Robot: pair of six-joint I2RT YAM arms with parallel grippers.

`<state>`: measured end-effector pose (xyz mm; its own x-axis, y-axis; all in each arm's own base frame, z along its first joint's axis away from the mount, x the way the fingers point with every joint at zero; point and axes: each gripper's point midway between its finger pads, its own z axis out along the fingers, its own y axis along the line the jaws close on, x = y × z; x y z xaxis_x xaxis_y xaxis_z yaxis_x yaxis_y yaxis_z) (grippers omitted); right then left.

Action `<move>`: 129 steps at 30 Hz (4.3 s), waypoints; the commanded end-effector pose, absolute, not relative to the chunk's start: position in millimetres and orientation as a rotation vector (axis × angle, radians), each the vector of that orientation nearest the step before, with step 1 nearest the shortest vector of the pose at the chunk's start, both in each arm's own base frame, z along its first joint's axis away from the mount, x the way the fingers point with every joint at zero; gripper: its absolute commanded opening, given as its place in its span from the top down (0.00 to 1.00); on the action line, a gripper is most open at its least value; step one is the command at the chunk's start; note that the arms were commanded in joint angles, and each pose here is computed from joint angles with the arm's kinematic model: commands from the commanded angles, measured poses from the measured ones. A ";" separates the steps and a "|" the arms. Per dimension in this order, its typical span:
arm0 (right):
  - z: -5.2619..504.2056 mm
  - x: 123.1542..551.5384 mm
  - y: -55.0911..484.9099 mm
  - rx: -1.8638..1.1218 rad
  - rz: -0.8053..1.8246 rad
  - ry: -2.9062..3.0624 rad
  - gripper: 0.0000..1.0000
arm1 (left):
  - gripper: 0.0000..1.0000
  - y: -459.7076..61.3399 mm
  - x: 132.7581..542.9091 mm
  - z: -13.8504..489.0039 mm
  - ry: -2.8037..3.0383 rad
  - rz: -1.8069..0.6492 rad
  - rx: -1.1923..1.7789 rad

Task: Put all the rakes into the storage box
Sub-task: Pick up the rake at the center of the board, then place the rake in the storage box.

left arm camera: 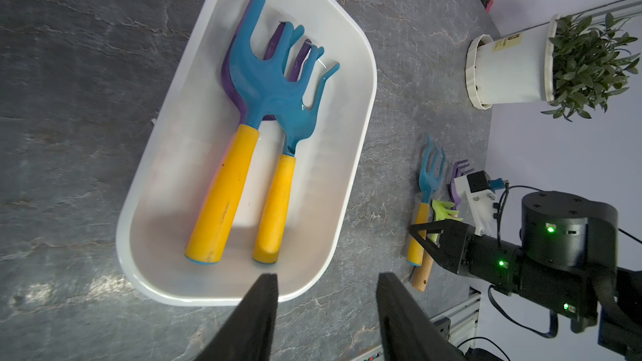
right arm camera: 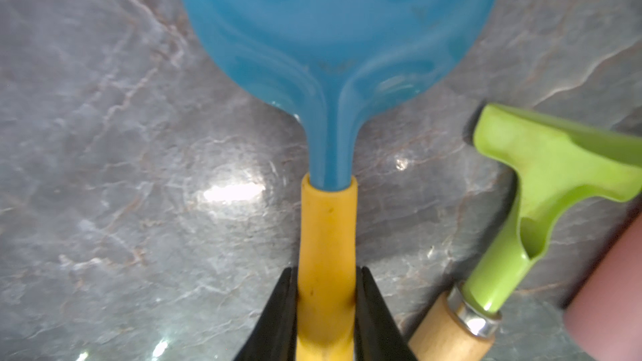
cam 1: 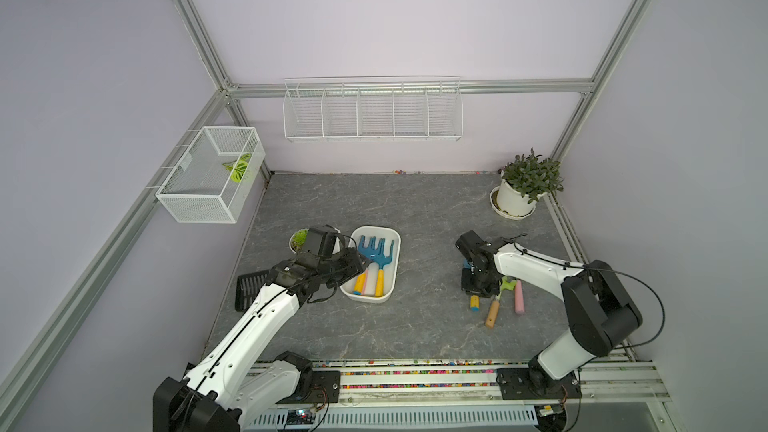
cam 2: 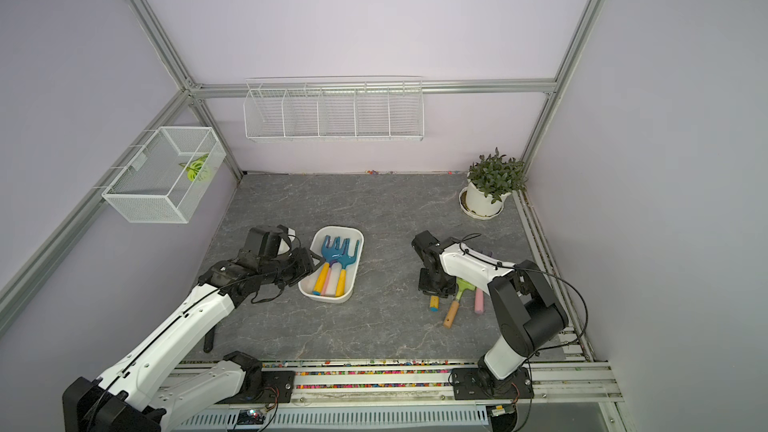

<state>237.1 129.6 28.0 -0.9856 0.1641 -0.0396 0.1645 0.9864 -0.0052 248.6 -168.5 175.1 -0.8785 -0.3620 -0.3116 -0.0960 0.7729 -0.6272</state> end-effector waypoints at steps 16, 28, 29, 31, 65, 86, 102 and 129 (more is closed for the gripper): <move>138.6 267.8 259.3 0.002 0.376 2.932 1.00 | 0.47 -133.2 250.8 202.6 2.440 -0.761 -0.424; 163.0 268.6 362.6 -0.172 0.651 2.916 1.00 | 0.46 -115.0 236.2 199.9 2.414 -0.756 -0.514; 162.7 268.2 367.2 -0.180 0.661 2.919 1.00 | 0.46 -114.6 235.5 198.9 2.415 -0.756 -0.518; 163.3 267.0 378.3 -0.193 0.693 2.922 1.00 | 0.46 -114.5 233.6 196.2 2.420 -0.759 -0.524; 114.6 263.9 424.8 0.151 0.789 3.020 1.00 | 0.45 -112.4 225.9 197.5 2.422 -0.763 -0.501; 83.9 260.3 413.2 0.237 0.735 3.089 1.00 | 0.44 -114.2 227.7 195.6 2.428 -0.767 -0.496; 95.3 263.5 402.3 0.249 0.706 3.066 0.56 | 0.44 -114.9 231.9 196.5 2.423 -0.768 -0.503; 178.6 288.5 262.1 0.218 0.613 2.759 0.60 | 0.45 -122.9 250.2 213.8 2.407 -0.772 -0.438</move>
<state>292.3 292.8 190.8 -0.9435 0.2010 -0.2633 0.0515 0.8741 0.4830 241.4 -119.1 193.8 -0.7990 -0.4725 -0.3719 -0.1872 0.7833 -0.5928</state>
